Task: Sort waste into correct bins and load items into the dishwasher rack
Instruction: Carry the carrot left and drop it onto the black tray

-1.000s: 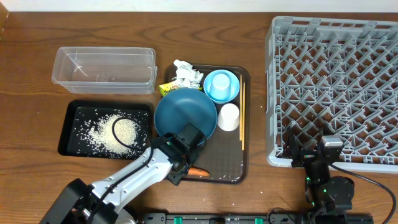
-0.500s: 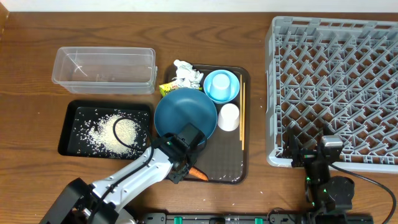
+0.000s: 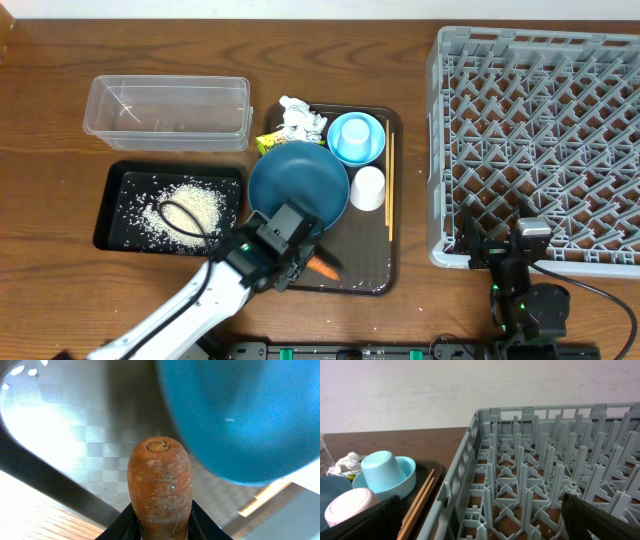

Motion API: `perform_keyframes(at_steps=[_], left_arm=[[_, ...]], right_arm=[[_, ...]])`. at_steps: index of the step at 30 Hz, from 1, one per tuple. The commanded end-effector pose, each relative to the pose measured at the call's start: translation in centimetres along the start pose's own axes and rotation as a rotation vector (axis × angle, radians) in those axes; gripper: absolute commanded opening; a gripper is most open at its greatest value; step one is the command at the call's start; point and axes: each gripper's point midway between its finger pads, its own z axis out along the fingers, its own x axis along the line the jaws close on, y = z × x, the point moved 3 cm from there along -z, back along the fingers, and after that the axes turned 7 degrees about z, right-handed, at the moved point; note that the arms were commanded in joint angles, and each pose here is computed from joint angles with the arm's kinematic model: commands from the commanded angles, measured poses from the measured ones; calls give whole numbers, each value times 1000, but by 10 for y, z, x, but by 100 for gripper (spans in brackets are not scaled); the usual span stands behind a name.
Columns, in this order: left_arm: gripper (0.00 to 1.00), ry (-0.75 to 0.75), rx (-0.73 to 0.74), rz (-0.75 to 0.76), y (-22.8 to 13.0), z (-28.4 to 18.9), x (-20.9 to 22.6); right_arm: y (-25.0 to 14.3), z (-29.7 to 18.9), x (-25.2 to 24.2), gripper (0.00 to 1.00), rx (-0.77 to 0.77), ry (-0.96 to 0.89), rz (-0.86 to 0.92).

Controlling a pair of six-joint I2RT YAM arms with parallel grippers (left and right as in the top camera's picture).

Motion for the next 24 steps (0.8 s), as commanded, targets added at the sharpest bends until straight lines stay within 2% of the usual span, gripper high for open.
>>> perform_keyframes(at_steps=[1, 5, 11, 17, 24], left_arm=[[28, -49, -93, 20, 15, -15, -1], [28, -87, -196, -20, 43, -32, 2], [28, -75, -379, -159, 102, -51, 20], [28, -23, -552, -240, 163, -67, 47], [28, 101, -635, -334, 209, -65, 86]], right_arm=[[-1, 0, -6, 99, -1, -30, -12], [-1, 0, -6, 99, -1, -30, -12], [-1, 0, -6, 99, -1, -30, -12], [-1, 0, -6, 99, -1, -30, -12], [-1, 0, -6, 99, -1, -30, -12]])
